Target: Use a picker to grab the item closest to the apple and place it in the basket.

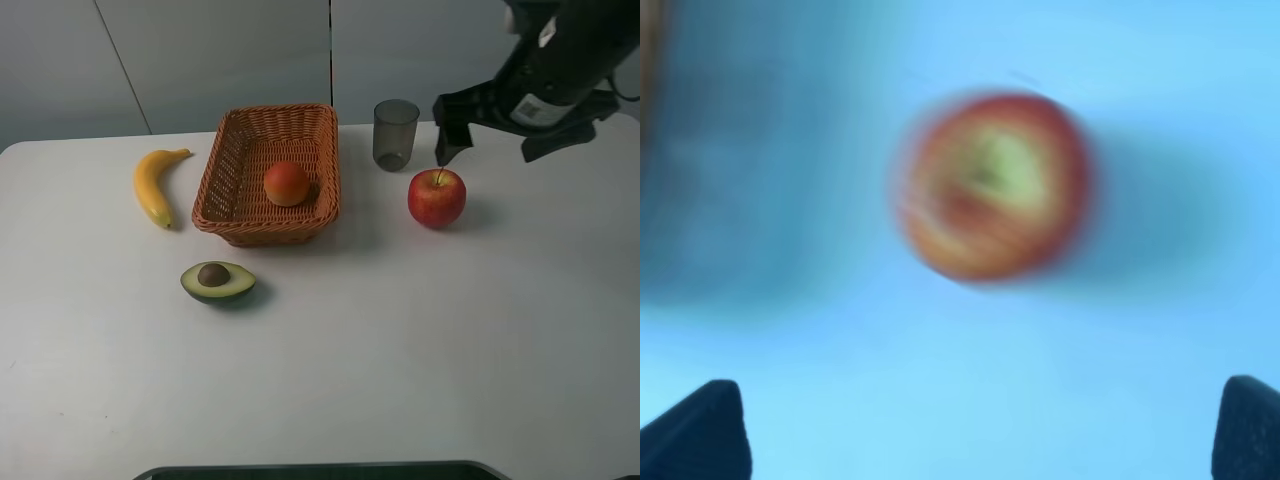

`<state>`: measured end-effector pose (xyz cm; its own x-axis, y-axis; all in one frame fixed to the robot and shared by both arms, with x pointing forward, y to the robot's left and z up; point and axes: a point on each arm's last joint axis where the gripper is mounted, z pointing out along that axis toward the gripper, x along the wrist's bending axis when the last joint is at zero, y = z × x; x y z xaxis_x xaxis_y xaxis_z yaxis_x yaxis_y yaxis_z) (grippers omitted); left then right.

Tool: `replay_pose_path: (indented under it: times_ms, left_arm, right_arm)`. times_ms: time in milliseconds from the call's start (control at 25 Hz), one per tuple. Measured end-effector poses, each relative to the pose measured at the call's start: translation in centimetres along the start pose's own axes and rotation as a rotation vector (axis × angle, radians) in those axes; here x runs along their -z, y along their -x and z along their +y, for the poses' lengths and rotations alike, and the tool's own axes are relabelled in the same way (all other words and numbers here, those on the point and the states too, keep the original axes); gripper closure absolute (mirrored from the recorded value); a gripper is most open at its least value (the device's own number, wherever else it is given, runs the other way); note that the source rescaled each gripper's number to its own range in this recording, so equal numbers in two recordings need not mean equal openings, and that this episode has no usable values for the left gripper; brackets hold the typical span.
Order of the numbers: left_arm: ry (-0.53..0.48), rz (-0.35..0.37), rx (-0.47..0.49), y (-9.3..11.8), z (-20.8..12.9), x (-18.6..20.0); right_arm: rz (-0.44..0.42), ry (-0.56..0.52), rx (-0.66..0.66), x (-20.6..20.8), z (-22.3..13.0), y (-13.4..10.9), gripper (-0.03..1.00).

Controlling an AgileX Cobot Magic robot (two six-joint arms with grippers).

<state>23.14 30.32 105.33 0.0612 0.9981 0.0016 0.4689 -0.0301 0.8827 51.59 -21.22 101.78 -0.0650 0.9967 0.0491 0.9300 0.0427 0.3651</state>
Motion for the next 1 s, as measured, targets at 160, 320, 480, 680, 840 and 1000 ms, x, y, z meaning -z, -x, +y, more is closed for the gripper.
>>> replay_pose_path:
  times_ms: [160,320,480,680,840,1000]
  left_arm:
    - [0.000,0.000,0.000,0.0,0.0,0.0]
    - [0.000,0.000,0.000,0.0,0.0,0.0]
    - [0.000,0.000,0.000,0.0,0.0,0.0]
    - [0.000,0.000,0.000,0.0,0.0,0.0]
    - [0.000,0.000,0.000,0.0,0.0,0.0]
    - [0.000,0.000,0.000,0.0,0.0,0.0]
  right_arm:
    - [-0.041,0.047,-0.094,3.6,-3.2,5.2,-0.03]
    - [-0.034,0.125,-0.188,6.3,-6.5,7.3,-0.03]
    - [0.015,0.240,-0.183,8.6,-9.1,6.9,-0.03]
    - [0.031,0.346,-0.127,10.7,-11.9,6.4,-0.03]
    - [0.031,0.423,-0.083,11.6,-14.4,6.3,-0.03]
    - [0.029,0.482,-0.058,12.3,-16.9,6.2,-0.03]
